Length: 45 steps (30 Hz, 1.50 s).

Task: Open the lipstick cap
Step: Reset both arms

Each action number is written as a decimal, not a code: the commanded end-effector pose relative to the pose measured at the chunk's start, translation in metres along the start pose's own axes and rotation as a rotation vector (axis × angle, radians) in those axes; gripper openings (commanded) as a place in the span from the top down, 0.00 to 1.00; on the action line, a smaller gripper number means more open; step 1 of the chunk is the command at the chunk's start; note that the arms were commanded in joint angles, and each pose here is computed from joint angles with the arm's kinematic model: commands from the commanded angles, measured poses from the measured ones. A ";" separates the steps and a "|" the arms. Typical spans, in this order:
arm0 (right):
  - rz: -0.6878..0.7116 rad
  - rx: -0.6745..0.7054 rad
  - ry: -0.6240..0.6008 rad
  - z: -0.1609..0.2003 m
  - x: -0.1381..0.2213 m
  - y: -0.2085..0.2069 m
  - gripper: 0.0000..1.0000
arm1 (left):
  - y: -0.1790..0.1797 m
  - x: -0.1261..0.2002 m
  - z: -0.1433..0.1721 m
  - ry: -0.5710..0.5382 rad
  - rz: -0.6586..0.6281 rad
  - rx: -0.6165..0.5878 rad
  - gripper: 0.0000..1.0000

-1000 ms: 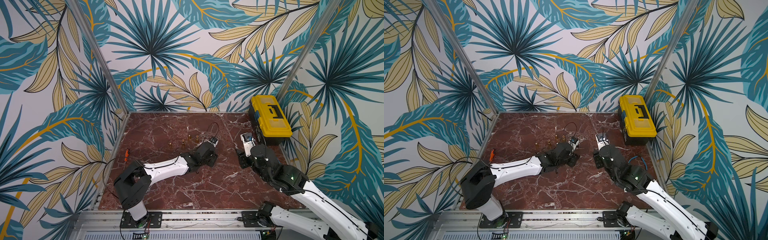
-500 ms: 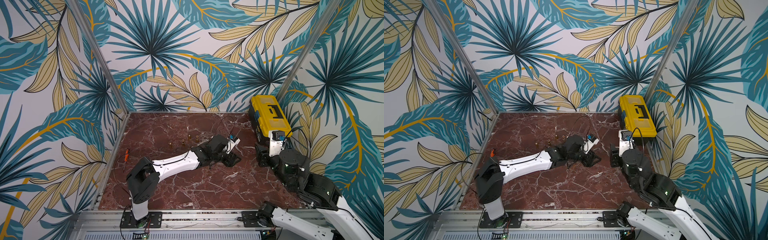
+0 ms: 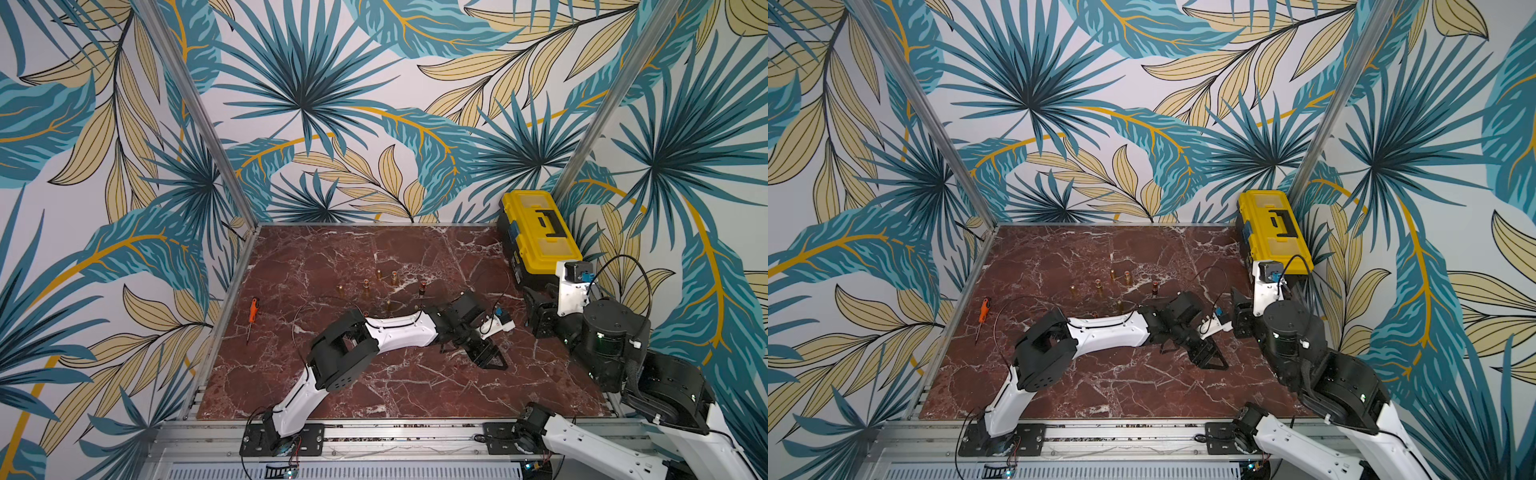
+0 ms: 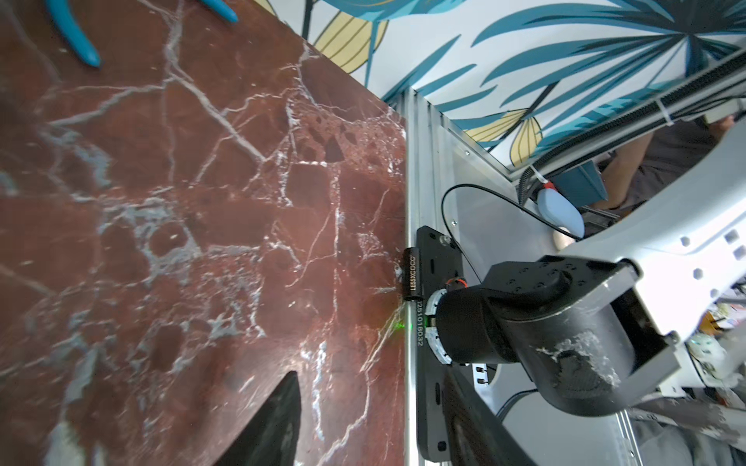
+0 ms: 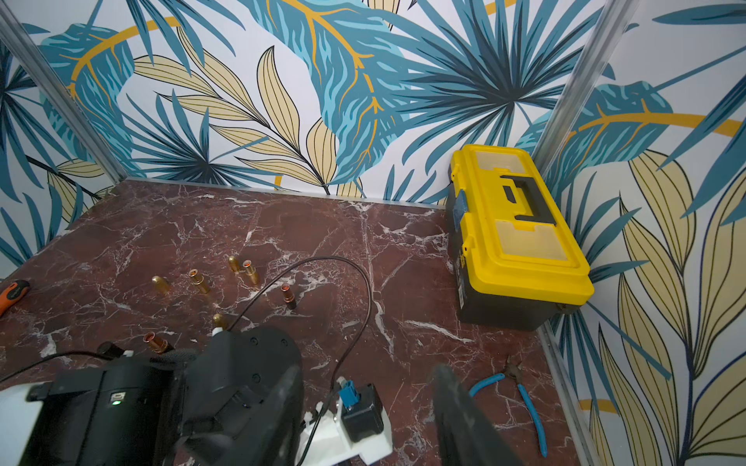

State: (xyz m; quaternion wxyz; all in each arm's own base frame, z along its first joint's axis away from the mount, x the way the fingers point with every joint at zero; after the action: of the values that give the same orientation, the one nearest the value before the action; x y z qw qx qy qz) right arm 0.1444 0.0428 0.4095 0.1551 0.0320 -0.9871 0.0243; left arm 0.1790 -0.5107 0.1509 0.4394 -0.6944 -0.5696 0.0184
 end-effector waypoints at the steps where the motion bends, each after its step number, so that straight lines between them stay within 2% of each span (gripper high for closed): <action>1: -0.011 0.003 0.013 0.000 0.003 -0.001 0.47 | -0.017 -0.015 0.004 0.054 0.115 -0.038 0.42; 6: -0.046 0.001 0.007 -0.004 0.006 0.002 0.47 | -0.019 -0.029 0.011 0.077 0.106 -0.034 0.46; 10: -0.093 0.010 0.016 -0.002 0.002 0.010 0.47 | -0.020 -0.012 -0.001 0.024 0.012 -0.053 0.51; 13: -0.113 0.000 0.008 -0.001 -0.004 0.017 0.47 | -0.016 0.020 -0.019 -0.057 -0.098 -0.049 0.50; 18: -0.141 -0.016 -0.003 0.004 -0.023 0.034 0.45 | -0.010 0.099 -0.041 -0.220 -0.288 0.019 0.41; 23: -0.152 0.002 0.005 0.013 -0.056 0.060 0.42 | -0.010 0.186 -0.038 -0.402 -0.555 0.067 0.29; 27: -0.162 0.021 0.014 0.023 -0.079 0.079 0.37 | -0.001 0.257 -0.012 -0.553 -0.757 0.180 0.20; 29: -0.155 0.033 0.026 0.027 -0.090 0.086 0.34 | 0.004 0.293 0.009 -0.624 -0.830 0.256 0.07; 30: -0.152 0.038 0.034 0.030 -0.096 0.090 0.25 | 0.007 0.309 0.021 -0.656 -0.870 0.297 0.00; 32: -0.158 0.045 0.043 0.032 -0.103 0.096 0.19 | 0.007 0.337 0.043 -0.709 -0.938 0.342 0.00; 34: -0.159 0.047 0.046 0.032 -0.109 0.100 0.01 | 0.005 0.362 0.064 -0.758 -1.041 0.361 0.00; 38: -0.092 0.029 0.035 0.030 -0.113 0.096 0.00 | 0.007 0.390 0.102 -0.747 -1.183 0.433 0.00; 45: 0.201 -0.002 0.007 0.033 -0.119 0.064 0.00 | 0.029 0.440 0.160 -0.801 -1.420 0.577 0.00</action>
State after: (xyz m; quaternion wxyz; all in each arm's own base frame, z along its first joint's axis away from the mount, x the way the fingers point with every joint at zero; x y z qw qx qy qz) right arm 0.2403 0.1304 0.3399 0.1750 0.0174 -0.9835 0.0420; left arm 0.2731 -0.0858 0.2555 0.2661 -0.0347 -0.9524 0.1444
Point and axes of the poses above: each gripper's point midway between its finger pads, its own x axis back along the fingers, its own y axis along the line the jaws close on, z = x × y, the point moved 6 cm from there along x, back along the fingers, and after that the axes turned 1 degree about x, right-handed, at the moved point
